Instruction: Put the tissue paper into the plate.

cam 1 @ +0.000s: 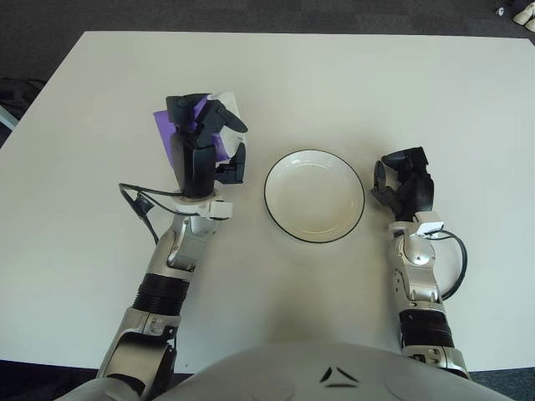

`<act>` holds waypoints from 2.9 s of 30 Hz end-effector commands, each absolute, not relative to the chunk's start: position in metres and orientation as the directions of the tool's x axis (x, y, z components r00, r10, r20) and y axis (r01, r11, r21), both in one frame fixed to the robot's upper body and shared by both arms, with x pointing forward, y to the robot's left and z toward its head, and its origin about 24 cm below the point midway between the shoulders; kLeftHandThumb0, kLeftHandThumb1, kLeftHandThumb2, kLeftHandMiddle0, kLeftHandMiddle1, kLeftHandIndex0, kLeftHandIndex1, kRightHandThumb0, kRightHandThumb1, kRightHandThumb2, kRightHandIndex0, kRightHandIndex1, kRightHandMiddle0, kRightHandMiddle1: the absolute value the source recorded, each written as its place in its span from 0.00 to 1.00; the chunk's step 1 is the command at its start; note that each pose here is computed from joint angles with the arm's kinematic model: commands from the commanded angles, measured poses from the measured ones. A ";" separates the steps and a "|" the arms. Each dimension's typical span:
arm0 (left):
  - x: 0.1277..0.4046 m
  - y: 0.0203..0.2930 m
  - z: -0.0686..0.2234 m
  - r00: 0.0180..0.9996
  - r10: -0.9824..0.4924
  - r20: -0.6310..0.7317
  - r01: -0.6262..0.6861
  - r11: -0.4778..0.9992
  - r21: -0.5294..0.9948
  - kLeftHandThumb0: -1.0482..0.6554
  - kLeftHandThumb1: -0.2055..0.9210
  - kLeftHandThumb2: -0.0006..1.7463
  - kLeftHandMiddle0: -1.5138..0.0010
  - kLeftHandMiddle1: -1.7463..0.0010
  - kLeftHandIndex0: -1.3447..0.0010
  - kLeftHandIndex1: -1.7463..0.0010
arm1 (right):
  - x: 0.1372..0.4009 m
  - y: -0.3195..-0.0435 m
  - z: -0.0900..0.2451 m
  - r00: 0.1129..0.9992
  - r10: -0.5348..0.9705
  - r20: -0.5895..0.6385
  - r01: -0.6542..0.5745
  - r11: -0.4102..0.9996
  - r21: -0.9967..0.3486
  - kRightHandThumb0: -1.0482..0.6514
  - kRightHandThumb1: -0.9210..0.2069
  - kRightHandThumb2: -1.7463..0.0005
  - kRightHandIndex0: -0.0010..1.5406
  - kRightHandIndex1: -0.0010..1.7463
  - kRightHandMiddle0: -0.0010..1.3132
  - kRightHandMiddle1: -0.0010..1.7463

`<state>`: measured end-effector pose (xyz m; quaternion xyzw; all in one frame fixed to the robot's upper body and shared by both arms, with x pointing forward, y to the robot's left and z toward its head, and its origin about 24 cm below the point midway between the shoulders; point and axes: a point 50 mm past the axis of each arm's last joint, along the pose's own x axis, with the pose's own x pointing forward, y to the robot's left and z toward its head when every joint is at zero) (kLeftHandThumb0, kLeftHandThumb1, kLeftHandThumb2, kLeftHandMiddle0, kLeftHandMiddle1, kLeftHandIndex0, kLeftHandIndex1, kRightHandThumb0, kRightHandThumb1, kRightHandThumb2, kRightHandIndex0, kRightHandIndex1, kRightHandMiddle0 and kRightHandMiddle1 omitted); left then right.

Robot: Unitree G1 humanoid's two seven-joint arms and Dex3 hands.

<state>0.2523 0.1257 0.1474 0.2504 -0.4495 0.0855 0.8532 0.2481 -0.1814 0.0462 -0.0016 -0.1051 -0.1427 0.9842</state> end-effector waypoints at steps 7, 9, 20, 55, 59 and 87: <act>0.248 0.105 0.162 0.534 -0.302 0.790 -0.008 0.932 0.362 0.61 0.09 1.00 0.36 0.08 0.48 0.00 | 0.234 -0.179 0.011 0.953 -0.303 0.029 0.303 0.953 -0.003 0.40 0.17 0.54 0.42 0.77 0.24 1.00; 0.249 0.103 0.162 0.528 -0.342 0.777 0.052 0.927 0.372 0.61 0.09 1.00 0.36 0.08 0.48 0.00 | 0.234 -0.179 0.011 0.953 -0.300 0.031 0.300 0.954 -0.007 0.40 0.17 0.54 0.42 0.78 0.24 1.00; 0.248 0.084 0.161 0.434 -0.586 0.684 0.447 0.799 0.401 0.61 0.14 0.97 0.38 0.08 0.51 0.00 | 0.233 -0.177 0.011 0.953 -0.303 0.023 0.304 0.953 -0.009 0.40 0.17 0.55 0.43 0.79 0.23 1.00; 0.257 0.044 0.159 0.321 -0.838 0.441 0.636 0.536 0.556 0.61 0.21 0.91 0.42 0.09 0.55 0.00 | 0.239 -0.188 -0.002 0.945 -0.325 -0.026 0.326 0.944 0.057 0.38 0.30 0.43 0.48 0.83 0.31 1.00; 0.260 0.041 0.154 0.319 -0.871 0.375 0.602 0.491 0.629 0.61 0.22 0.91 0.42 0.09 0.55 0.00 | 0.235 -0.183 0.004 0.943 -0.332 0.033 0.330 0.943 0.036 0.38 0.30 0.43 0.47 0.82 0.31 1.00; 0.264 0.033 0.134 0.306 -0.917 0.256 0.310 0.350 0.884 0.19 0.71 0.46 0.94 0.00 0.96 0.20 | 0.230 -0.179 0.010 0.947 -0.319 0.038 0.319 0.948 0.000 0.40 0.14 0.57 0.41 0.73 0.22 1.00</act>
